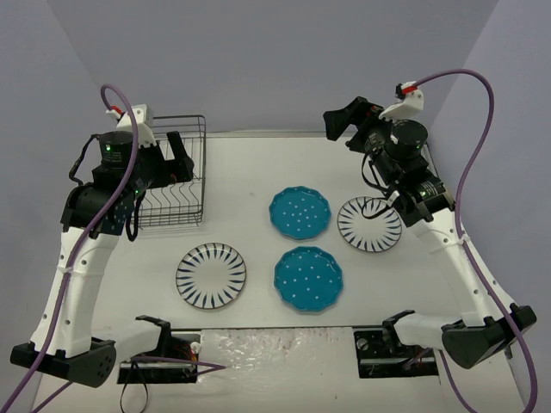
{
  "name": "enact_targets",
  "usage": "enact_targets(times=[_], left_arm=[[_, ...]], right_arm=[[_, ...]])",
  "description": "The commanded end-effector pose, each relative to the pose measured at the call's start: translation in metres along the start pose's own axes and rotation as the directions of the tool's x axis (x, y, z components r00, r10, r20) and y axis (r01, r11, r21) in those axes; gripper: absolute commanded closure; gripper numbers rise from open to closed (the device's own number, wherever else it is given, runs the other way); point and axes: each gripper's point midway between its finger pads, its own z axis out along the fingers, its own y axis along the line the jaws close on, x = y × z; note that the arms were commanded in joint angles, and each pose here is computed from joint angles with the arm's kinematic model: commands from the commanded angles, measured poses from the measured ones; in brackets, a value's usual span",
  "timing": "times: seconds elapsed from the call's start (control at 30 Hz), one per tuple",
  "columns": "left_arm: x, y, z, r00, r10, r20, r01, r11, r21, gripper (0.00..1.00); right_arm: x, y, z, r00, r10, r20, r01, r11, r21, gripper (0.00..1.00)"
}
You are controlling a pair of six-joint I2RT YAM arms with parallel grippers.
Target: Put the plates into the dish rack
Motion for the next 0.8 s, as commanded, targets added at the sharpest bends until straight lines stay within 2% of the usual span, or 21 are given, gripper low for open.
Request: enact_targets(times=[0.0, 0.27, 0.4, 0.57, 0.77], left_arm=[[-0.020, -0.005, -0.010, 0.998, 0.003, 0.069, -0.004, 1.000, 0.016, 0.03], [-0.004, 0.003, -0.001, 0.992, -0.121, 0.044, 0.123, 0.992, -0.039, 0.03], [0.019, 0.014, 0.004, 0.975, -0.220, 0.031, 0.222, 0.971, -0.094, 0.03], [0.058, 0.019, 0.010, 0.954, -0.297, -0.034, 0.289, 0.946, -0.148, 0.06], [0.095, 0.024, 0.010, 0.941, -0.329, -0.077, 0.309, 0.931, -0.195, 0.07]], right_arm=[[-0.023, 0.004, -0.014, 0.995, 0.001, 0.095, 0.000, 1.000, -0.009, 0.00], [0.003, -0.003, -0.015, 0.999, 0.012, 0.029, -0.012, 1.000, -0.011, 0.00], [0.035, -0.011, -0.017, 0.999, 0.016, -0.038, -0.016, 1.000, -0.003, 0.00], [0.073, -0.024, -0.020, 0.994, 0.030, -0.108, -0.027, 0.999, 0.027, 0.00], [0.105, -0.030, -0.020, 0.987, 0.027, -0.161, -0.019, 0.999, 0.049, 0.00]])
